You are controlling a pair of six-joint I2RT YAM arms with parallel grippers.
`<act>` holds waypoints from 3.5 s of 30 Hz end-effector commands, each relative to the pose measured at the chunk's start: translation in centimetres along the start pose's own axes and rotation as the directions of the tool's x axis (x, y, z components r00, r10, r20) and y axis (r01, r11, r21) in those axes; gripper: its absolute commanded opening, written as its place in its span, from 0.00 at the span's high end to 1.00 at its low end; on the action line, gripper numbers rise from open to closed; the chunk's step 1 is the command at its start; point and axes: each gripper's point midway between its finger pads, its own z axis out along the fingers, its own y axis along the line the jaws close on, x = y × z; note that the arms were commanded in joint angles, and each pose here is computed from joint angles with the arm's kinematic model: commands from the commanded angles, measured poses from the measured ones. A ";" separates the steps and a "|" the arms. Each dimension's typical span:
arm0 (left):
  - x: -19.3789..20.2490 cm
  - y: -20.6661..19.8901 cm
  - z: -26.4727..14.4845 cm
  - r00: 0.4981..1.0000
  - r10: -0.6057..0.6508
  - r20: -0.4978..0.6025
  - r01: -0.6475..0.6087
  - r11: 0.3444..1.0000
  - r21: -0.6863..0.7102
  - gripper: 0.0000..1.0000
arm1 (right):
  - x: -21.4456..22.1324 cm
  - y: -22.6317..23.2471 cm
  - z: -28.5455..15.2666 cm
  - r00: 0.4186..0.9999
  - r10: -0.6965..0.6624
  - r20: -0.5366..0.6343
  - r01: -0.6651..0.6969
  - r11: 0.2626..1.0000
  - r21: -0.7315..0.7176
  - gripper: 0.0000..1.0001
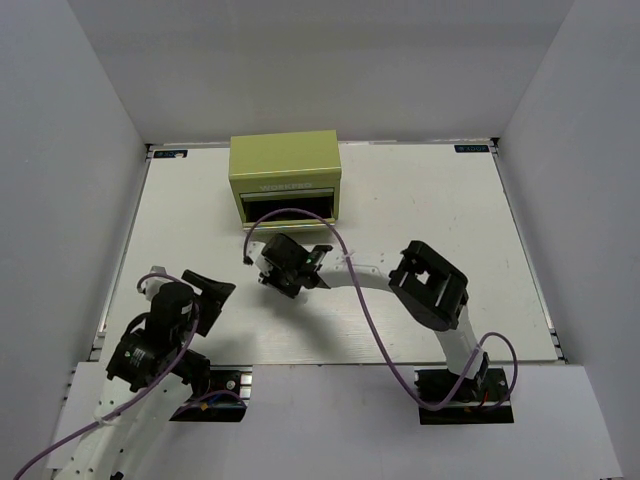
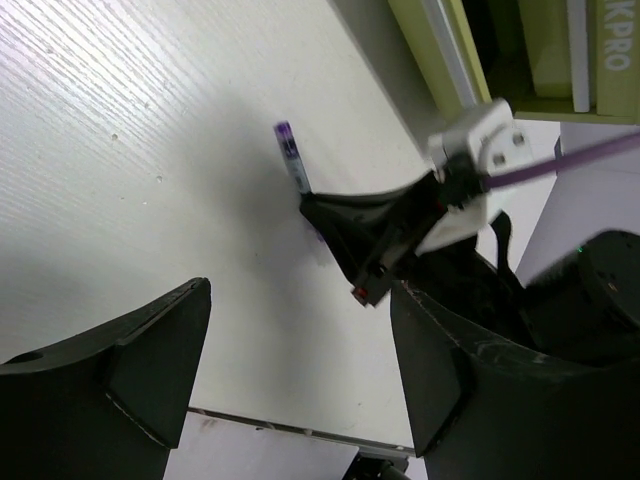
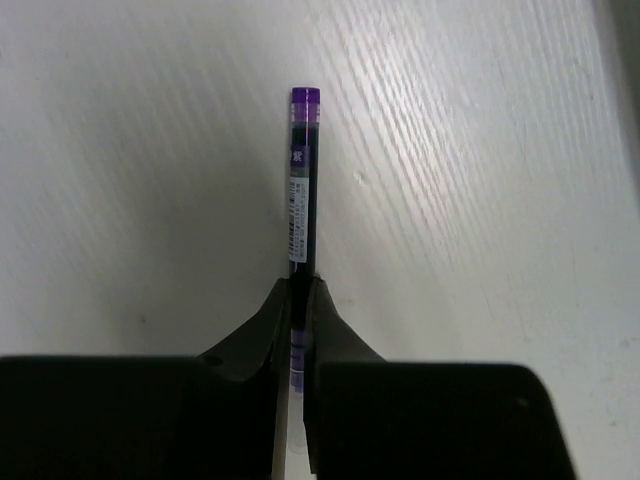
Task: Sort the stationery into containers
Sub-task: Grab a piece of stationery with the right arm, then place the stationery into the container, then close the drawer
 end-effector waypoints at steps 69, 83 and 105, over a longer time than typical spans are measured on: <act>2.4 0.0 4.3 0.998 0.017 -0.064 -0.014 0.999 0.049 0.18 | -6.0 -12.4 -3.7 0.752 -0.627 0.203 0.659 0.726 -0.199 1.00; 2.5 -0.6 4.6 0.997 0.017 -0.070 -0.013 0.998 0.059 0.18 | -7.4 -22.0 -1.5 0.859 -0.509 -0.051 0.497 0.806 0.322 1.00; 2.4 -3.1 4.1 0.994 0.093 -0.061 -0.079 0.977 0.200 0.12 | -6.1 -11.6 -8.8 0.881 -0.414 0.229 0.435 0.899 -0.046 0.85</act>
